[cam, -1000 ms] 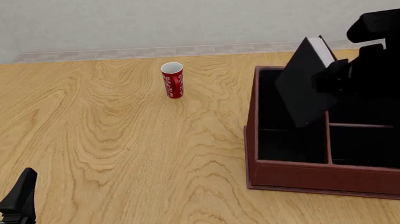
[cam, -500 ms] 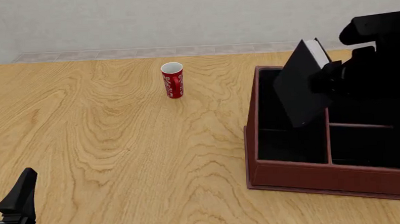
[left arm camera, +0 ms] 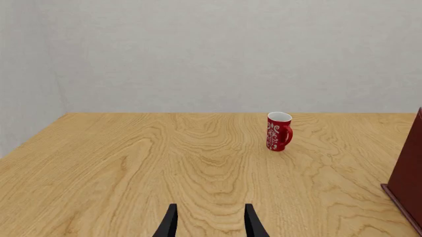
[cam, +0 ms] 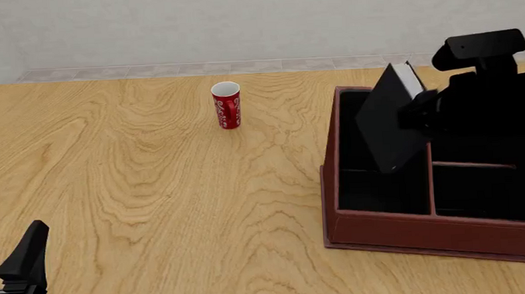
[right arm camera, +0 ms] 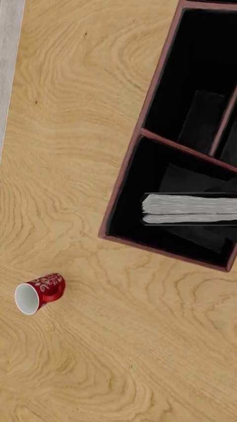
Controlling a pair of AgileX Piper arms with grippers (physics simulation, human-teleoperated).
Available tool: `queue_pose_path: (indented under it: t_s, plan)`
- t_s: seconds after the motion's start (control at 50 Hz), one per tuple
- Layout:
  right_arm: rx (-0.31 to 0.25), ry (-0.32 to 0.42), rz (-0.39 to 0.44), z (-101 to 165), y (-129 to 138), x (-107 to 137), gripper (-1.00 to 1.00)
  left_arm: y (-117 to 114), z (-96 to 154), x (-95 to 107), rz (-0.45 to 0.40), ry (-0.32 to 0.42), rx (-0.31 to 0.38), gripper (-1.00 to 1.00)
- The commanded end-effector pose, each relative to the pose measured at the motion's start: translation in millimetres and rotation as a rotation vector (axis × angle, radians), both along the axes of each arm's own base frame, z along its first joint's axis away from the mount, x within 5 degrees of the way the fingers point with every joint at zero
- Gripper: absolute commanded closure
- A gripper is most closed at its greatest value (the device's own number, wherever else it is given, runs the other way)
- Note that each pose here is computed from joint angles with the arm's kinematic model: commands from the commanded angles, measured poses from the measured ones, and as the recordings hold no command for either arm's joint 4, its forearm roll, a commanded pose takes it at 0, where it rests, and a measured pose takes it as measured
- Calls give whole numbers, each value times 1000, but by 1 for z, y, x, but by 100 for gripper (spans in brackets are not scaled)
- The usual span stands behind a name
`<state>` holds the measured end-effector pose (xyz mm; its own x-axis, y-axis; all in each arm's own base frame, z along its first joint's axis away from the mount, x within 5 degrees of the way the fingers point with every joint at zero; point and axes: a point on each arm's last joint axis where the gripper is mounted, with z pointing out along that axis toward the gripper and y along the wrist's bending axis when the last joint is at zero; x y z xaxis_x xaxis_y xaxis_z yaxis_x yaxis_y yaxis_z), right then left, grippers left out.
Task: Pick up the book and place it in the left compartment of the caddy.
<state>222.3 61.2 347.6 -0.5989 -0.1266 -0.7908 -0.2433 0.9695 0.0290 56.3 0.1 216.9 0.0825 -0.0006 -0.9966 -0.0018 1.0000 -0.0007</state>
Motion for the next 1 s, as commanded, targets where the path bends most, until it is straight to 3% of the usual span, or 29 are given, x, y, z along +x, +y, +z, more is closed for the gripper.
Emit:
queue_pose_path:
  t_s: [0.02,1.0]
  plan:
    - [16,5,-15,-6,1,5,100,0,0,0,-1,-3,2,-100]
    - [24,54,-21,-41,9,23,100,0,0,0,-1,-2,2,-100]
